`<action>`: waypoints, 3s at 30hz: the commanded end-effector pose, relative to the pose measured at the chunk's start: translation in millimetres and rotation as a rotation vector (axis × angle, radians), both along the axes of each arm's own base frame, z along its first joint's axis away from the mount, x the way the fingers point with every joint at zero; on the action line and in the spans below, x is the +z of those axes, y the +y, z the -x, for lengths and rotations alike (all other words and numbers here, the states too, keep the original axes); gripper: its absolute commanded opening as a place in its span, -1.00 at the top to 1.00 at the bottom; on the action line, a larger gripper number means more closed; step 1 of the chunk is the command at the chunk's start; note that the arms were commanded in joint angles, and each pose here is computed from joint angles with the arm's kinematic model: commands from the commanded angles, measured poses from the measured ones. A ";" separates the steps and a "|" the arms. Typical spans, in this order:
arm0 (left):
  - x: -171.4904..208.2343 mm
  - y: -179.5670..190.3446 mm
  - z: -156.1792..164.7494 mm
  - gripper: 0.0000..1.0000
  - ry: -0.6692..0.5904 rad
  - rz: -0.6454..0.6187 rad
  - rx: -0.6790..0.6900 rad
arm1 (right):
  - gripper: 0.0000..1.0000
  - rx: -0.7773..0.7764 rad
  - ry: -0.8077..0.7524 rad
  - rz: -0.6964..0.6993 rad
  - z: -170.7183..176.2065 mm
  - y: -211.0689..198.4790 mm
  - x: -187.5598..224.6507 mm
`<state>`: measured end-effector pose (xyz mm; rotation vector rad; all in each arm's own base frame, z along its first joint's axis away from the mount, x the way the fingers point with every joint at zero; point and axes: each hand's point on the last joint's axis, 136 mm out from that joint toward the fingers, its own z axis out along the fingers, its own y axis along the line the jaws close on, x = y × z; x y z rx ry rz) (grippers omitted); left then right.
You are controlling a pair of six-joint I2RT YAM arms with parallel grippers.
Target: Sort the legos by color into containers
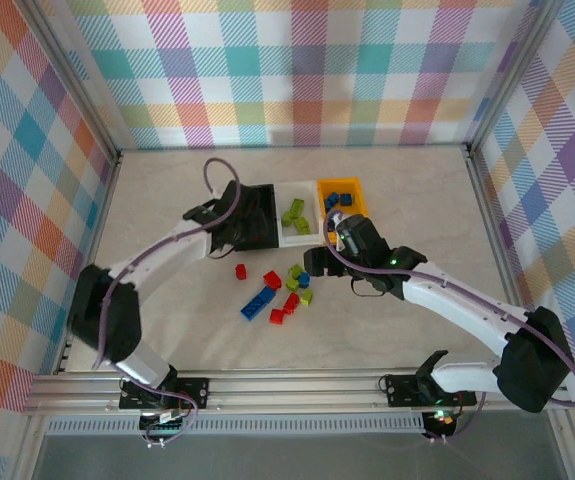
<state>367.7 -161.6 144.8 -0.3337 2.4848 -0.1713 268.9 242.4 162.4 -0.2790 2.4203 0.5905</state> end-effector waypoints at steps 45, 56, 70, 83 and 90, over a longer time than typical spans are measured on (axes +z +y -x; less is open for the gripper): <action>9.5 -11.2 -55.6 0.57 0.014 -0.070 0.002 | -0.71 -0.026 -0.010 -0.022 -3.3 -5.3 2.4; -32.7 -19.3 -104.7 0.57 0.101 -0.158 0.024 | -0.72 -0.011 0.005 -0.025 4.0 -7.2 0.6; 8.4 -31.8 -74.5 -0.72 0.029 0.033 -0.029 | -0.59 0.128 0.086 -0.014 11.1 21.2 -19.0; 15.5 28.0 59.0 -1.00 0.001 0.144 0.025 | -0.46 0.341 0.143 0.130 6.8 101.8 -59.6; -9.5 60.3 105.7 -1.00 0.043 0.104 0.076 | -0.47 0.356 0.142 0.226 -11.2 126.2 -80.5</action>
